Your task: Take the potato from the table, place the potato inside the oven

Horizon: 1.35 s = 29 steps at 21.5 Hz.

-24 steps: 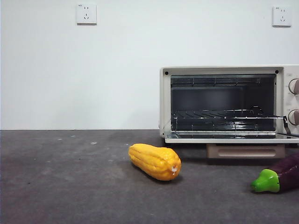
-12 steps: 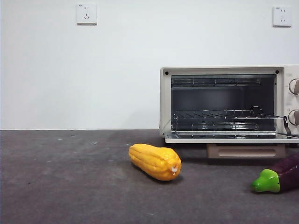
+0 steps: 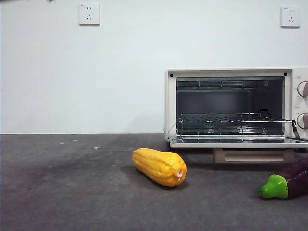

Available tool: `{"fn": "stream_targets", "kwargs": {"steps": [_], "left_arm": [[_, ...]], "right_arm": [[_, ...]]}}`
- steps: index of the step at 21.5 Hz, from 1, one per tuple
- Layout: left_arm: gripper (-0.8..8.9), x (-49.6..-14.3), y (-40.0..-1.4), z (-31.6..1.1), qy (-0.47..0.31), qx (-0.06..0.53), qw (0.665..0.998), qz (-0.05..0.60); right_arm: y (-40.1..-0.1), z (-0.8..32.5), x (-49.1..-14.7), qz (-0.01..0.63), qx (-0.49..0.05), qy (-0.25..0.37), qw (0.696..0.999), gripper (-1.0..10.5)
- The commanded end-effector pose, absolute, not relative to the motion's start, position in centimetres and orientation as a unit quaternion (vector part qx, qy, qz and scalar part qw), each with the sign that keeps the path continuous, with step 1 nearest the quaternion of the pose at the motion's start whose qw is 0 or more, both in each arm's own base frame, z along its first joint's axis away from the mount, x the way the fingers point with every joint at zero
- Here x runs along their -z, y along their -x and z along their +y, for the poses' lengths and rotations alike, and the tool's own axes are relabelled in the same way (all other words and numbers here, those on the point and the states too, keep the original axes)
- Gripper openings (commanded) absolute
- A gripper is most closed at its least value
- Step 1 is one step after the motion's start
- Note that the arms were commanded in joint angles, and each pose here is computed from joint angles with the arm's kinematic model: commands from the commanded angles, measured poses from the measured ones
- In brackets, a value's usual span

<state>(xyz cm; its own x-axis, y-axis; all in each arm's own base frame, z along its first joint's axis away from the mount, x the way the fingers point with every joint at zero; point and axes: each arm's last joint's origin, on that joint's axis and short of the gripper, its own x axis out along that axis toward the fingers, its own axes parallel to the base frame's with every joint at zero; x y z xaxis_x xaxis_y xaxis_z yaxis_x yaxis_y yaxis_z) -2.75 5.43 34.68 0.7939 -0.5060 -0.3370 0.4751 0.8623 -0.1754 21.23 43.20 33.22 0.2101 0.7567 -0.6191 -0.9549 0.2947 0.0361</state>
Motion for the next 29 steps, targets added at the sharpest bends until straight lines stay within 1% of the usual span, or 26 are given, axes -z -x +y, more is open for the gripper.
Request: {"fn": "stream_targets", "kwargs": {"steps": [1,2,3,5,7,9,13,16,18,22,24,27,29], "left_arm": [[-0.05,-34.6,2.8,5.5,0.050,0.264,0.944,0.190],[-0.05,-34.6,2.8,5.5,0.050,0.263,0.944,0.190],[-0.05,-34.6,2.8,5.5,0.050,0.263,0.945,0.190],[-0.05,-34.6,2.7,5.5,0.048,0.248,0.950,0.186],[-0.05,-34.6,2.7,5.6,0.045,0.228,0.956,0.180],[-0.05,-34.6,2.6,5.7,0.043,0.217,0.959,0.176],[-0.05,-34.6,2.6,5.7,0.044,0.216,0.959,0.176],[-0.05,-34.6,2.6,5.7,0.046,0.223,0.957,0.178],[-0.05,-34.6,2.7,5.6,0.047,0.233,0.954,0.181],[-0.05,-34.6,2.7,5.6,0.049,0.245,0.951,0.185],[-0.05,-34.6,2.7,5.5,0.049,0.254,0.947,0.188],[-0.05,-34.6,2.7,5.5,0.050,0.255,0.947,0.188],[-0.05,-34.6,2.7,5.5,0.050,0.255,0.947,0.188]], "right_arm": [[-21.8,44.4,-30.6,0.290,-0.557,0.195,0.753,4.4],[-22.0,44.8,-29.8,0.295,-0.554,0.200,0.752,5.3],[-22.1,45.2,-28.9,0.298,-0.551,0.206,0.752,5.8],[-22.2,45.7,-27.6,0.288,-0.548,0.238,0.749,6.1],[-21.9,46.6,-26.0,0.279,-0.556,0.263,0.737,6.2],[-21.8,47.3,-24.4,0.285,-0.559,0.271,0.730,7.0],[-21.5,48.5,-20.0,0.336,-0.556,0.275,0.709,7.0],[-20.7,49.4,-17.4,0.350,-0.561,0.285,0.694,7.0],[-20.3,49.8,-16.8,0.346,-0.564,0.284,0.694,7.0],[-20.5,50.4,-16.2,0.336,-0.566,0.266,0.704,7.0],[-20.5,50.5,-15.3,0.346,-0.564,0.266,0.702,7.0],[-20.5,50.8,-14.2,0.349,-0.562,0.261,0.703,7.0],[-20.4,51.0,-14.1,0.345,-0.563,0.253,0.707,7.0]]}}
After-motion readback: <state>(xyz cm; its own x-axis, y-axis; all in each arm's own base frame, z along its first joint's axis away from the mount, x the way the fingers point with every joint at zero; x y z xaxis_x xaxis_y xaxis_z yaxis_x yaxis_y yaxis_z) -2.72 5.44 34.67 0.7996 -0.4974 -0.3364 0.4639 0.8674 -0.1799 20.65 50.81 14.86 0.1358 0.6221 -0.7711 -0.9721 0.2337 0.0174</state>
